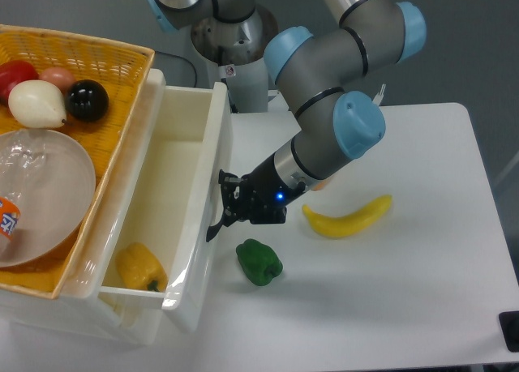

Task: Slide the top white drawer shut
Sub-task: 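Push the drawer front with the gripper, sliding the drawer inward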

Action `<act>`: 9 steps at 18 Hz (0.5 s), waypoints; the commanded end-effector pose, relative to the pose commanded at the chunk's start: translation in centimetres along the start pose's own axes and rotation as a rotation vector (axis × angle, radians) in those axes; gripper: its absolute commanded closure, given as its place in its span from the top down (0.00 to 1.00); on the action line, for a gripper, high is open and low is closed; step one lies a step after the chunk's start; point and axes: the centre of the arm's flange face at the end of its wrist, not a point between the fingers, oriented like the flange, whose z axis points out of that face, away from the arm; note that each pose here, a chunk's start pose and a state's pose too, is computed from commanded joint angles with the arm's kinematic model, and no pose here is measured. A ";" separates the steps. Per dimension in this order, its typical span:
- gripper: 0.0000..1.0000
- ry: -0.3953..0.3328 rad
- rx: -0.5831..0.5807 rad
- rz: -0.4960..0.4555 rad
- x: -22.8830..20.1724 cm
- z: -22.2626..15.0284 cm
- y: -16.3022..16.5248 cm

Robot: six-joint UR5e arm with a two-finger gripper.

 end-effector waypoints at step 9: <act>0.04 -0.003 0.003 0.000 0.8 -0.2 -0.3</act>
